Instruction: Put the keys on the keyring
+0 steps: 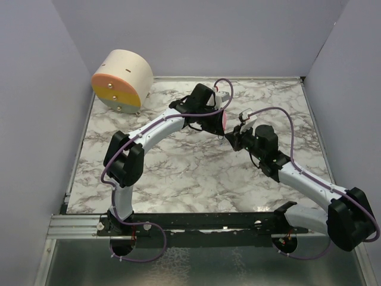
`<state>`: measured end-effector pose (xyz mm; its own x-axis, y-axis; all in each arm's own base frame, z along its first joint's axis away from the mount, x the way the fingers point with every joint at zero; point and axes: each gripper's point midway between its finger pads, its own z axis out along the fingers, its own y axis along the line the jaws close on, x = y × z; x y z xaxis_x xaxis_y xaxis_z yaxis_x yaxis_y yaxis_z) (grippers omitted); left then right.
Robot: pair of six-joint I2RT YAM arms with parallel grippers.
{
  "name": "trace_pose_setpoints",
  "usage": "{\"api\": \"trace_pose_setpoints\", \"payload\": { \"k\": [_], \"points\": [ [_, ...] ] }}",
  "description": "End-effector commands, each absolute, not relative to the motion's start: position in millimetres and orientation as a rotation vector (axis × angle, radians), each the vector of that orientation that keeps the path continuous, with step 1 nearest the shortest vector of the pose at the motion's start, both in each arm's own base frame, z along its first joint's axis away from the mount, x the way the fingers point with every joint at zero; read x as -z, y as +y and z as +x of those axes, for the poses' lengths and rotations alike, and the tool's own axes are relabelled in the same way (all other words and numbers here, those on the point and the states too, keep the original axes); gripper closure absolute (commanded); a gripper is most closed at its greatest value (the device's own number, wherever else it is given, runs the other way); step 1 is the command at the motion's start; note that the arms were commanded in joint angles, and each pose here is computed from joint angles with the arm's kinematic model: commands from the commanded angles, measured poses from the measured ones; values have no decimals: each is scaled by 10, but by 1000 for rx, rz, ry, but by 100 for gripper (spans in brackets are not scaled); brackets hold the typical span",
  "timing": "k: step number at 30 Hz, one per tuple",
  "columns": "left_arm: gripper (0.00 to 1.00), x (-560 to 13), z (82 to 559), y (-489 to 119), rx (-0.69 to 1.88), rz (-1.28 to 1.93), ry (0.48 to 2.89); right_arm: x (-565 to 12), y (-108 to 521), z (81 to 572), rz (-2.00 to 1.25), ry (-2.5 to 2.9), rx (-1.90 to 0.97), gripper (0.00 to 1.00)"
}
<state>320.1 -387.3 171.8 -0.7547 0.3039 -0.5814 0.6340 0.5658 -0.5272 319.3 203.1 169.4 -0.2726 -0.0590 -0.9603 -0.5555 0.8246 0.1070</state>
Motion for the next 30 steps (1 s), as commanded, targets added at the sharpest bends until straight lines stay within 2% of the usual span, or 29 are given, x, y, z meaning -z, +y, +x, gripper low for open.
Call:
{"api": "trace_pose_setpoints", "payload": {
  "k": [1,30],
  "points": [
    [100,-1714,3084,-3902,1098,773,2406,-1912,1991,3325,-432,1714,-463,99],
    [100,-1760,3012,-3930,1162,789,2377,-1865,1941,3400,-391,1728,-429,99]
  ]
}}
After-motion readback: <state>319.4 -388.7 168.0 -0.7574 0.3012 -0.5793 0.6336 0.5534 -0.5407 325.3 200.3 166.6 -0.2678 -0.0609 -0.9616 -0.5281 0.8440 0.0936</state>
